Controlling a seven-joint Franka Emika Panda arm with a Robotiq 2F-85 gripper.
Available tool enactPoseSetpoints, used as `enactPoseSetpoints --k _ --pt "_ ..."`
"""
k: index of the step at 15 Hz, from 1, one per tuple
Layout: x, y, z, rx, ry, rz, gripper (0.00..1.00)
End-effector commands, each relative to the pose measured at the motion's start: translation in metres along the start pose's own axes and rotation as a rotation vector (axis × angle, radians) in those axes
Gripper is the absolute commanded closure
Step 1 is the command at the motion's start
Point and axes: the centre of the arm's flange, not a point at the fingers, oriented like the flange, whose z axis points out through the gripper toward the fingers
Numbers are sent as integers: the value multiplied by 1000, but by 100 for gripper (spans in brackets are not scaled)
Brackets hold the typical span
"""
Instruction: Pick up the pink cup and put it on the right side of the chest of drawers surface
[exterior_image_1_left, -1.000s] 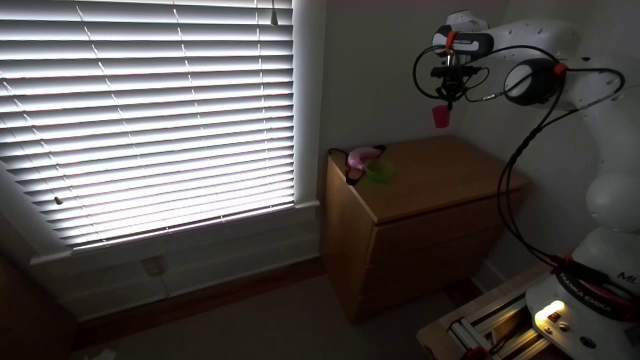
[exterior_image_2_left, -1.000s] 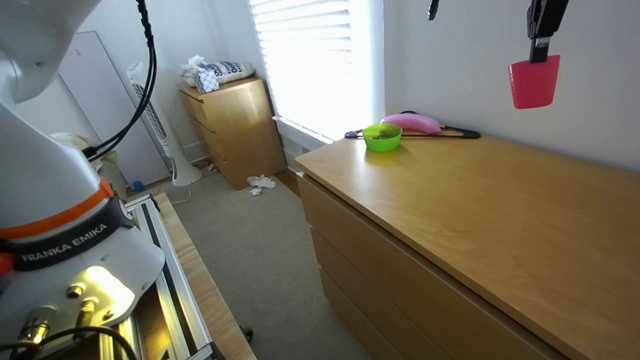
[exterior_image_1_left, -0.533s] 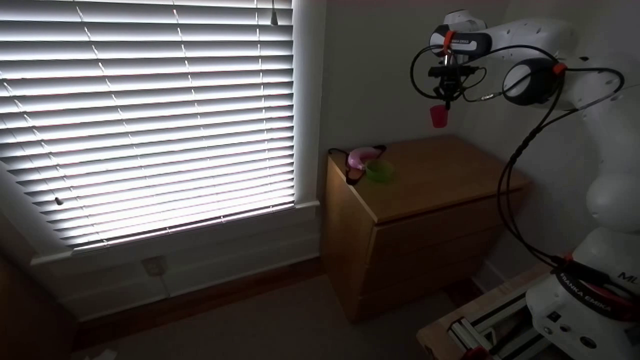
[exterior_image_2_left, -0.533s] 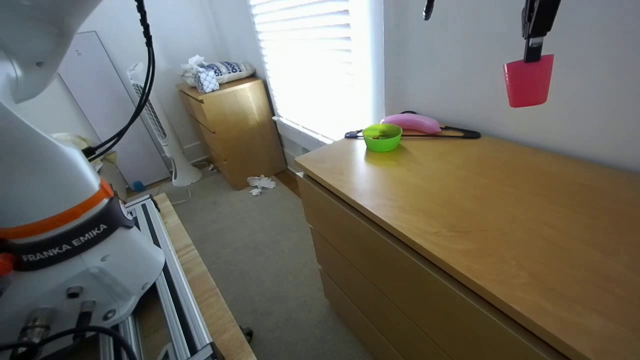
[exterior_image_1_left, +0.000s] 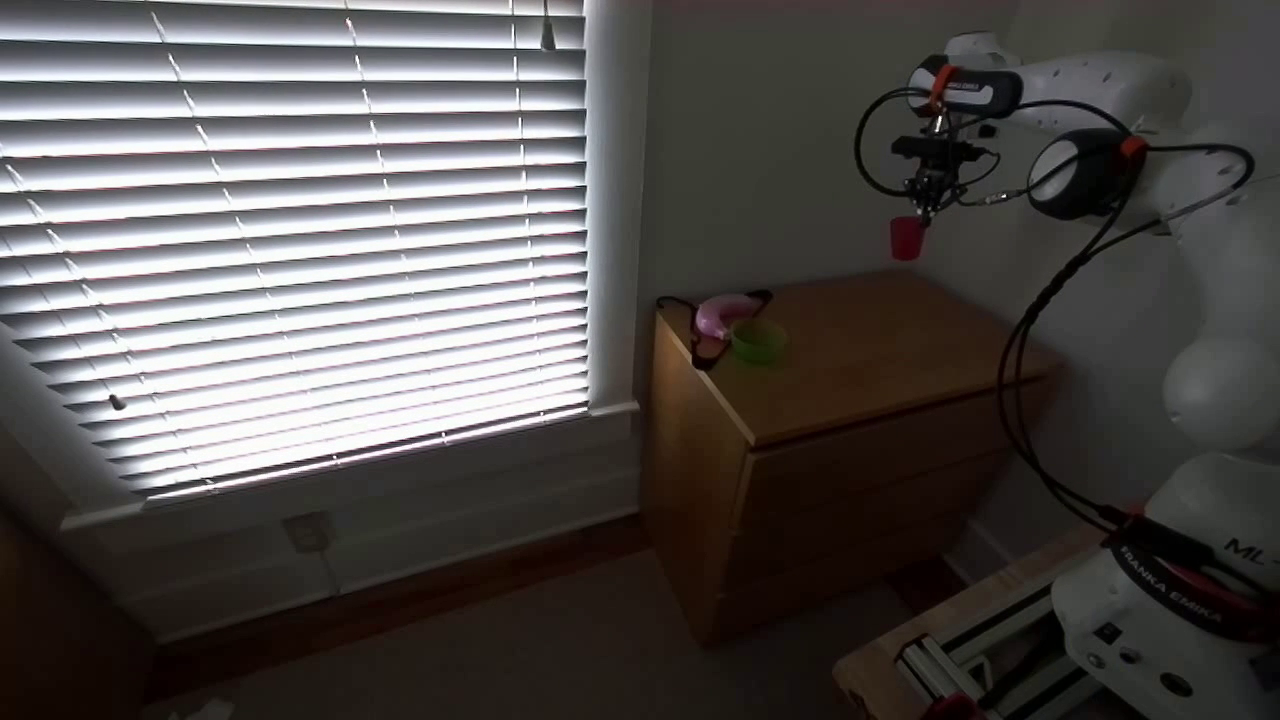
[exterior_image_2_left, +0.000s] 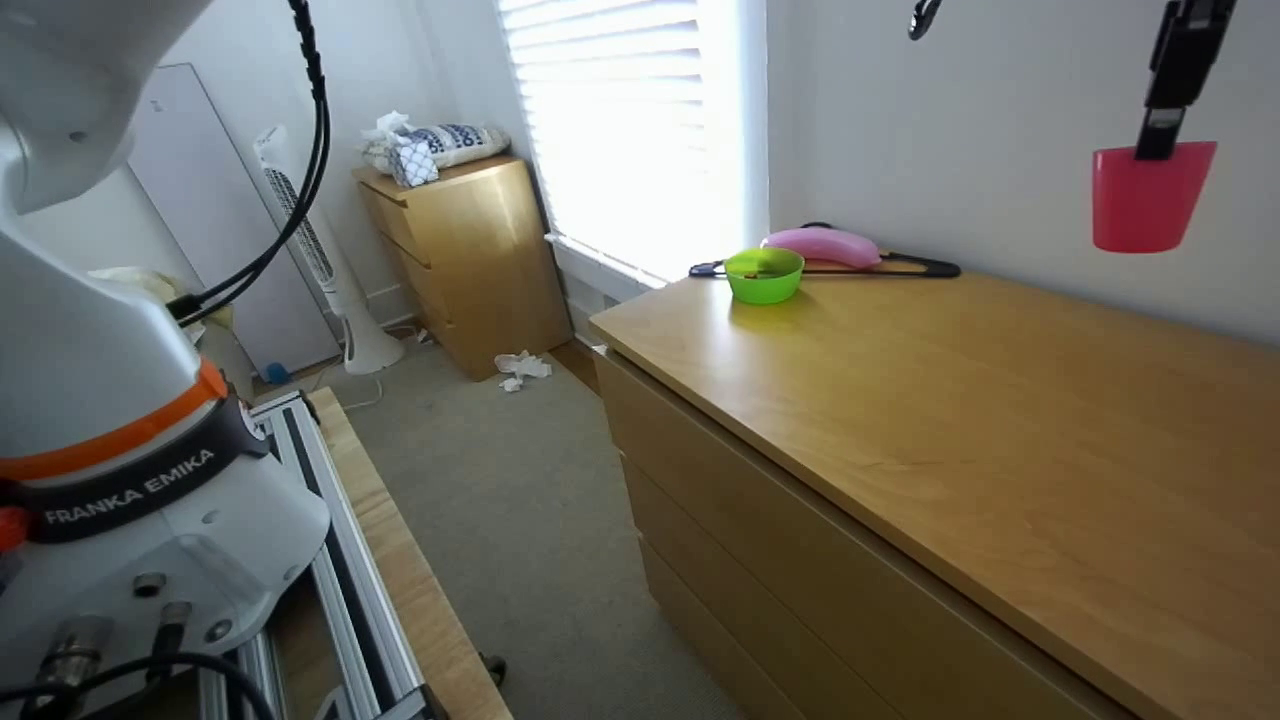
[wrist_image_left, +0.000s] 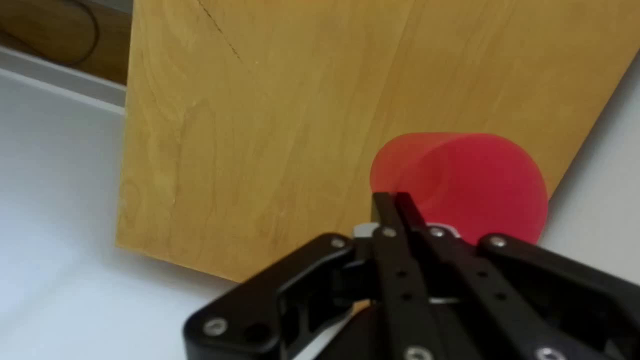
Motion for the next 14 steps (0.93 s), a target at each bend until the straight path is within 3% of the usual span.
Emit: enactPoseSetpoints --k 1,5,9,14 --pt "72 -4 10 114 -53 145 99" --pt "119 11 36 231 -46 301 99" --pt "143 6 65 326 -37 478 99" --pt "170 6 97 353 3 656 99"
